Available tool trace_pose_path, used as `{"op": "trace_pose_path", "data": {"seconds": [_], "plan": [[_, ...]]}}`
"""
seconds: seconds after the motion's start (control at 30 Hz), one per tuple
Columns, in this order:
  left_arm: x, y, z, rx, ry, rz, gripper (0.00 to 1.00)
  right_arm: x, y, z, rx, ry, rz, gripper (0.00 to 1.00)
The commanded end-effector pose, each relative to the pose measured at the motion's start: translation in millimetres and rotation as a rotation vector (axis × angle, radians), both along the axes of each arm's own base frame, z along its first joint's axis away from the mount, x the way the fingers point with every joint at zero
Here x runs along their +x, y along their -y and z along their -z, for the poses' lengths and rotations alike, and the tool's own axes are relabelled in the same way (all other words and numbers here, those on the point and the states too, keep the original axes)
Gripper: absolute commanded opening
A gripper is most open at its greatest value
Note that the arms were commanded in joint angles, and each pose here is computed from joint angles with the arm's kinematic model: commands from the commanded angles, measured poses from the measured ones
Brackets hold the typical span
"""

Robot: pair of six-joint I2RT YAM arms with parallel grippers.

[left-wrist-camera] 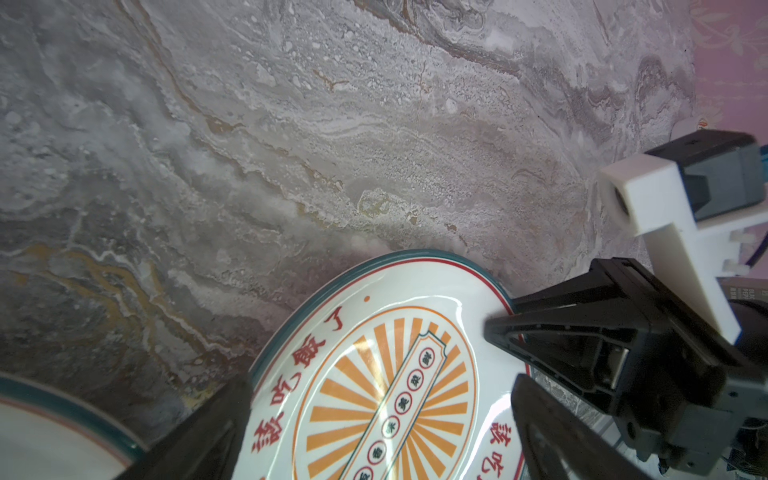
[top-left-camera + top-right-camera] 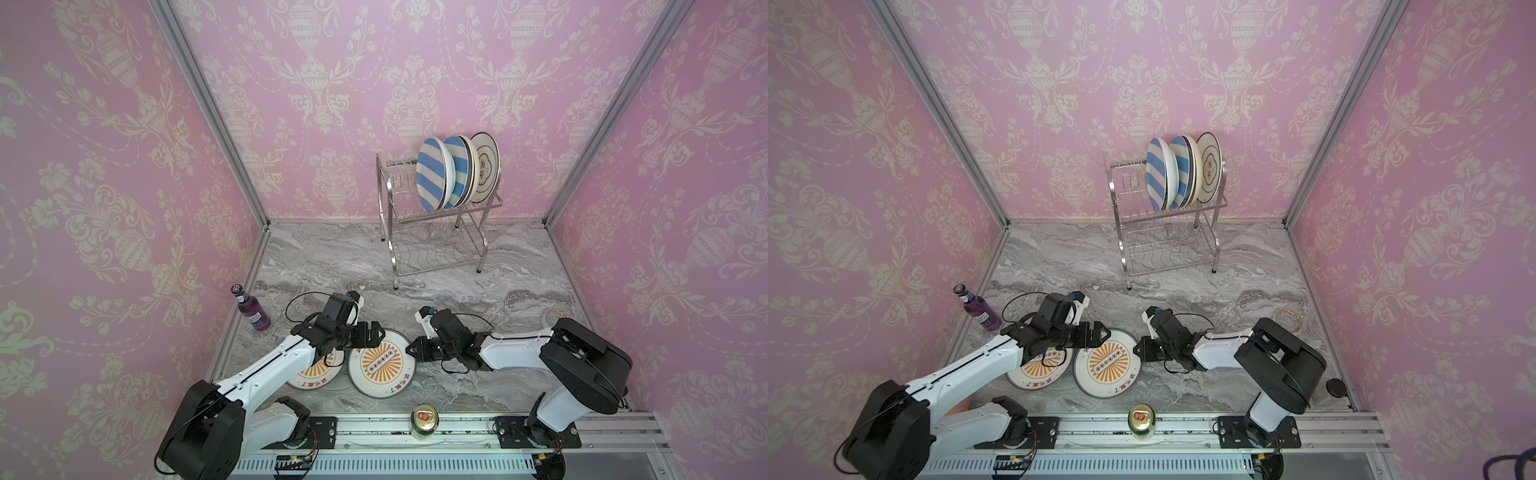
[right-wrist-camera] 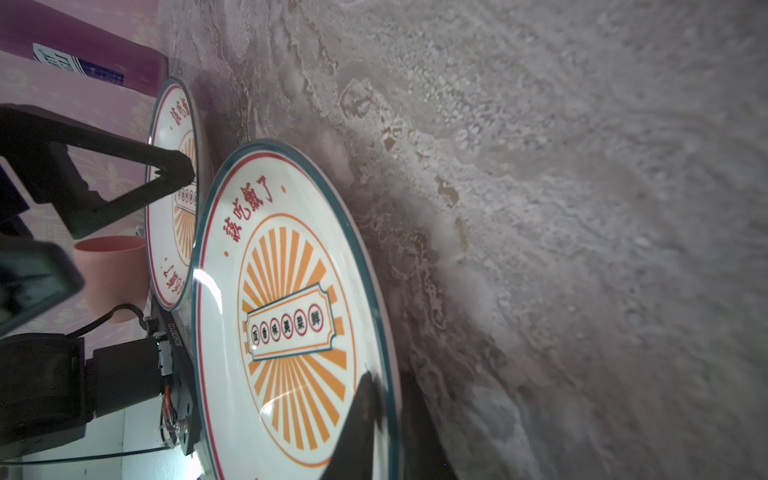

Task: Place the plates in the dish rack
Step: 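Lift the sunburst plate upright with the right gripper while the left gripper withdraws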

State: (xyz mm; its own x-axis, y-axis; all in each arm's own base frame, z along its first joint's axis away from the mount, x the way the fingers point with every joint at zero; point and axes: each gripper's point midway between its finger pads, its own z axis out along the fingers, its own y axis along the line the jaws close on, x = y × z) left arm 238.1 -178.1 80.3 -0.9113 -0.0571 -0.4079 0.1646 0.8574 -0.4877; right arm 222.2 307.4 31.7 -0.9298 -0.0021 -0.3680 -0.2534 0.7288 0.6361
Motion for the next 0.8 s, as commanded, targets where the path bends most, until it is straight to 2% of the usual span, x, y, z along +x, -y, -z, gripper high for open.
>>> {"op": "trace_pose_path", "data": {"seconds": [0.0, 0.1, 0.33, 0.6, 0.77], "plan": [[9.3, 2.8, -22.0, -0.003, 0.065, 0.01, 0.99, -6.1, 47.3, 27.3, -0.231, -0.02, 0.08, 0.05], [15.9, 4.9, -34.4, -0.005, 0.095, 0.01, 0.99, -1.1, 58.0, 9.4, -0.263, 0.028, 0.11, 0.01], [38.1, 9.7, -66.5, 0.0, 0.193, 0.013, 0.99, 5.8, 103.3, -43.0, -0.428, 0.147, 0.17, 0.0], [72.3, 26.8, -104.5, -0.031, 0.303, 0.03, 0.99, 12.3, 157.8, -130.2, -0.547, 0.296, 0.241, 0.0], [89.6, 33.0, -117.3, -0.045, 0.337, 0.039, 0.99, 21.9, 176.0, -189.5, -0.606, 0.403, 0.27, 0.0]]}}
